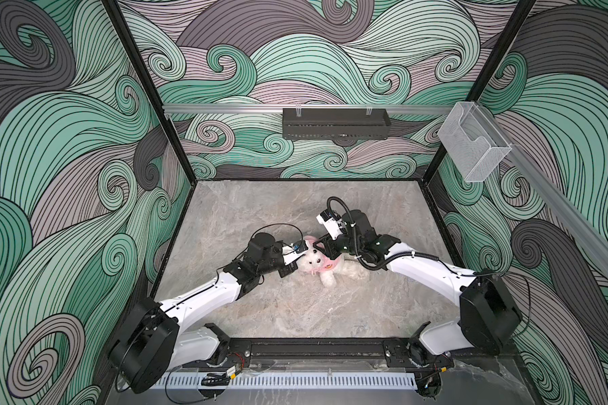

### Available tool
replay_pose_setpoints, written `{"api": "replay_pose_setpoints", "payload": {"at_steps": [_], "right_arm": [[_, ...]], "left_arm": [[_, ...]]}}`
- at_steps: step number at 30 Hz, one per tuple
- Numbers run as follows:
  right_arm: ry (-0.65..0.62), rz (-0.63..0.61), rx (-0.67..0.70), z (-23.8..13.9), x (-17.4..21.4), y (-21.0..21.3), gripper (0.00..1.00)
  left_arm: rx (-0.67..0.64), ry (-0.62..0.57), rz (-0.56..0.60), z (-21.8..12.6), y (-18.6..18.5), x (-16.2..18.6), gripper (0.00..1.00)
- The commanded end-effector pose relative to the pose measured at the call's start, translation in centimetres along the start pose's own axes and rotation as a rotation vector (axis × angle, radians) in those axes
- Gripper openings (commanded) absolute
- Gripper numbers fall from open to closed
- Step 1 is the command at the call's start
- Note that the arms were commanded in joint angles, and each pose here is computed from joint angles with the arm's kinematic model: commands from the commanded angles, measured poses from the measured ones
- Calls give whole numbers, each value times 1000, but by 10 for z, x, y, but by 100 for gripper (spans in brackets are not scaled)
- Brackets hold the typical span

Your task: Dress the teddy bear

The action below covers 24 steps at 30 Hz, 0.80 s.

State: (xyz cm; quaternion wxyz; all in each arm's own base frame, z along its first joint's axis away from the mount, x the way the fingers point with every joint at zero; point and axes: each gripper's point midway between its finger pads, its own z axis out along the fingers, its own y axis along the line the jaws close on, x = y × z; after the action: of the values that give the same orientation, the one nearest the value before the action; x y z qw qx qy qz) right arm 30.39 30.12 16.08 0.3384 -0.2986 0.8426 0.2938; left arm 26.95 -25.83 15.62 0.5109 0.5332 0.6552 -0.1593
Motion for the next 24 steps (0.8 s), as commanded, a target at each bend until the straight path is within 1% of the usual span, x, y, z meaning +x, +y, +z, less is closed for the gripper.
{"api": "replay_pose_setpoints", "payload": {"at_steps": [1,4,7,10,13,15,17,21,24], "right_arm": [[4,126,175,-3,-1,-45,25],[13,172,198,-2,1,-52,21],[54,204,237,2,9,-60,18],[97,235,290,4,22,-76,15],[131,246,360,2,39,-96,14],[146,272,379,0,48,-109,13],[156,282,393,-2,53,-120,13],[163,274,389,-2,50,-129,17],[142,218,339,-4,31,-123,23]], "left_arm": [[49,-60,58,0,-6,-24,0],[49,-66,60,-1,-7,-25,0],[48,-83,56,-2,-7,-28,0],[35,-126,33,-6,-5,-36,0],[-11,-187,-13,-15,0,-47,0],[-31,-216,-34,-20,3,-52,0],[-36,-223,-55,-23,3,-52,0],[-50,-217,-107,-26,3,-47,0],[-111,-204,-218,-28,15,-44,0]]}}
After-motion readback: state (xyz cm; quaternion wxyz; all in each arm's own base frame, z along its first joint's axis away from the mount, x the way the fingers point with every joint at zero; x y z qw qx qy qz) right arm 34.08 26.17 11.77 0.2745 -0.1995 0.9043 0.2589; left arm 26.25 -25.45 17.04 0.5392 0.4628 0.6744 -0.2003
